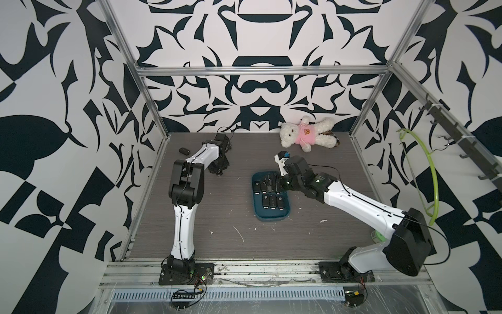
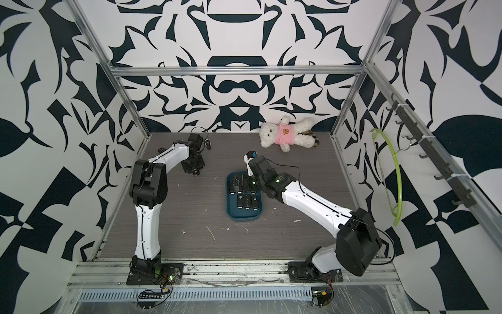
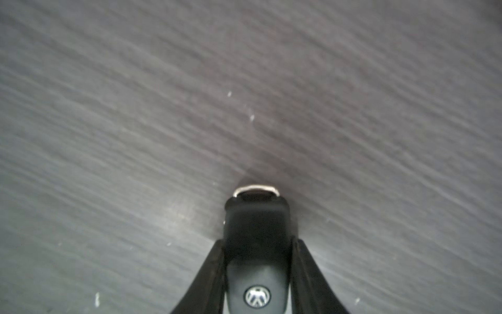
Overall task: Place the car key into the storage box
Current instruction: Pick up the car key from the center of the board.
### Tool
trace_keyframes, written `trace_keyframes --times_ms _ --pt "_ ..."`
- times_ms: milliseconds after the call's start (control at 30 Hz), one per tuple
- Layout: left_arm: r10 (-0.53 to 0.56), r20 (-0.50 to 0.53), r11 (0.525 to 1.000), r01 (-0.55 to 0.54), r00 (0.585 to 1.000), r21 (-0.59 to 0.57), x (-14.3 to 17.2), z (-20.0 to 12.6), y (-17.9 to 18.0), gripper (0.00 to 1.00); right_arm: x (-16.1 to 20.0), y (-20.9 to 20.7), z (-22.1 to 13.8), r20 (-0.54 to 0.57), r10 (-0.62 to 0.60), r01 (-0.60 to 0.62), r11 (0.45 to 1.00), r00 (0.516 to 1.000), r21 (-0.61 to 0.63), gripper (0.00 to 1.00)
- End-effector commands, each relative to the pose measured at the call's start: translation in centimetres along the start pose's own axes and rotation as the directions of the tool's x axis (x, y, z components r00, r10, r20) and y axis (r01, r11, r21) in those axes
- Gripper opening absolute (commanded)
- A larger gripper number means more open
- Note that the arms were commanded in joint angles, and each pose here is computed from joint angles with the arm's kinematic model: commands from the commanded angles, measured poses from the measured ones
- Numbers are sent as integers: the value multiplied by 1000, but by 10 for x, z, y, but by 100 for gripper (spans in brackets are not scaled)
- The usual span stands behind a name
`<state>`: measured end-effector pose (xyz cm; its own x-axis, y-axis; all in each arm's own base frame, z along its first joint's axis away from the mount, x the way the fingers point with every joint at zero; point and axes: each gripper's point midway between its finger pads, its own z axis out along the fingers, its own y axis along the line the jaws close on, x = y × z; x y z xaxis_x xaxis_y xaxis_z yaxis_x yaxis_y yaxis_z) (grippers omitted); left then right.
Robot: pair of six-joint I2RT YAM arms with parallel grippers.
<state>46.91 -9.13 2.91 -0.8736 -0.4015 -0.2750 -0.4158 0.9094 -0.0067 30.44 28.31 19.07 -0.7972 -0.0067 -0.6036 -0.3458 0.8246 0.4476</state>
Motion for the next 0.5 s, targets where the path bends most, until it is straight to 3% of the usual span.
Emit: trace_keyframes --times_ms 0,467 --pt "-3 6 1000 2 1000 18 4 -19 6 29 -12 10 -5 40 -5 6 1000 999 -27 100" --pt "121 76 978 -131 990 160 65 -108 -33 30 -2 -2 -25 53 -26 25 1000 998 11 100"
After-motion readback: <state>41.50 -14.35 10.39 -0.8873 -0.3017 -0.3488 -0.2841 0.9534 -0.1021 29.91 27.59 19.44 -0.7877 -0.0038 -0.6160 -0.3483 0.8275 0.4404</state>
